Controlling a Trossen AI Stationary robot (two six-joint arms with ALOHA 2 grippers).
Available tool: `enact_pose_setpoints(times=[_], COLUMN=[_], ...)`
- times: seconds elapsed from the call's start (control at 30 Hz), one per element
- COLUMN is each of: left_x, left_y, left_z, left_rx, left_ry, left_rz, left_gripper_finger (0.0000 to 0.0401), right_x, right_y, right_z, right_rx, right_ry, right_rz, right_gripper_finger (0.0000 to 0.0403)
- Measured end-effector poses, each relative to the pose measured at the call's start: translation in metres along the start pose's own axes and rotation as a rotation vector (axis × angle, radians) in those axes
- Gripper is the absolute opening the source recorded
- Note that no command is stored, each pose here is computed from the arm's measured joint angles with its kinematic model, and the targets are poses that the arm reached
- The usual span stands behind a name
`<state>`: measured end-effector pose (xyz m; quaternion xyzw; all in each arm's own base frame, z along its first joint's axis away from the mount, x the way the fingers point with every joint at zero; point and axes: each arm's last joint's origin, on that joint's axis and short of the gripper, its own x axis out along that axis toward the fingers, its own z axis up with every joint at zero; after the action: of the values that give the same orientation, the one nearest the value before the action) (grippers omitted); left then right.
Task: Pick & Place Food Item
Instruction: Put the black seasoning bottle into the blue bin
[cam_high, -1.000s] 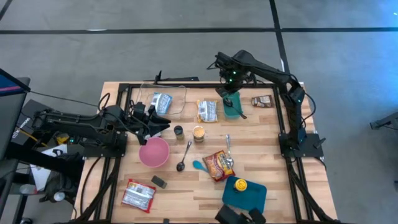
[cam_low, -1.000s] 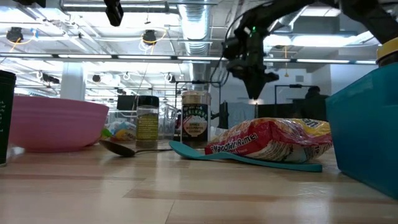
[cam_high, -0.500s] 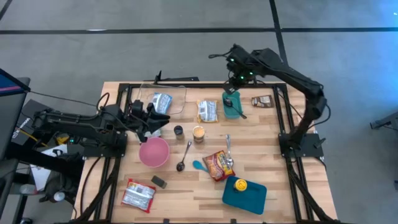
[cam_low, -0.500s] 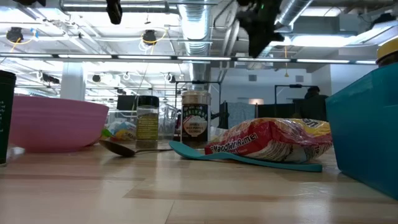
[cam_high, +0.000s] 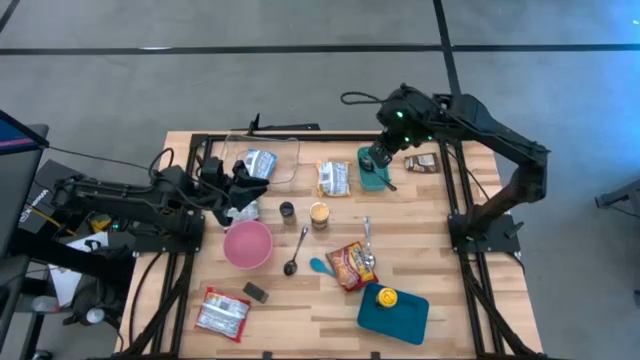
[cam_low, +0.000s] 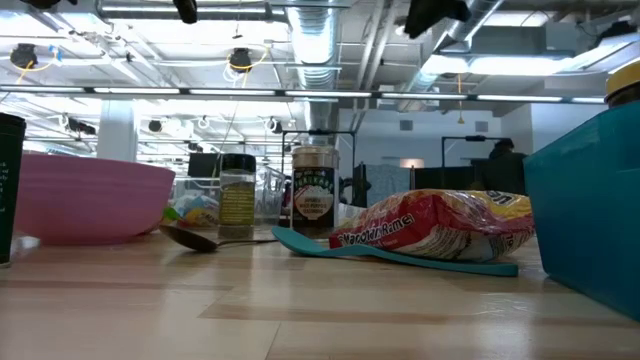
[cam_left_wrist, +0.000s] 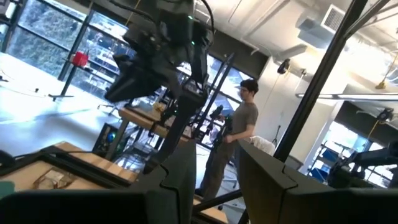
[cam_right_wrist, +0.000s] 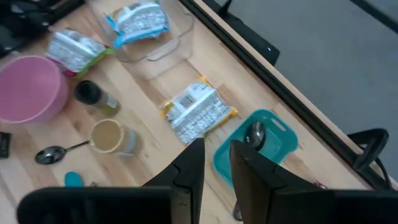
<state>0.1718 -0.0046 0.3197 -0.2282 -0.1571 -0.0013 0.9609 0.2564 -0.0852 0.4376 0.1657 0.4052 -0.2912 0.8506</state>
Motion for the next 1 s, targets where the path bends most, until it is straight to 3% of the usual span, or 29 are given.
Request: enact_pose_setpoints(times=[0.43, 1.0], left_x=[0.000, 0.000], left_y=[-0.001, 0.000], left_z=[0.002, 0.002], left_rx=[-0.002, -0.002], left_ry=[-0.015, -0.031], left_rz=[-0.008, 0.027], left_gripper_finger=[0.0106, 0.0106], right_x=[0.013, 0.053], right_y=[0.040, 0.046], right_z=[-0.048, -0.125], right_rx=[-0.118, -0.136], right_ry=[0.025, 0.098], right_rz=[0.101, 0.290], right_gripper_finger=[0.0070, 0.0070])
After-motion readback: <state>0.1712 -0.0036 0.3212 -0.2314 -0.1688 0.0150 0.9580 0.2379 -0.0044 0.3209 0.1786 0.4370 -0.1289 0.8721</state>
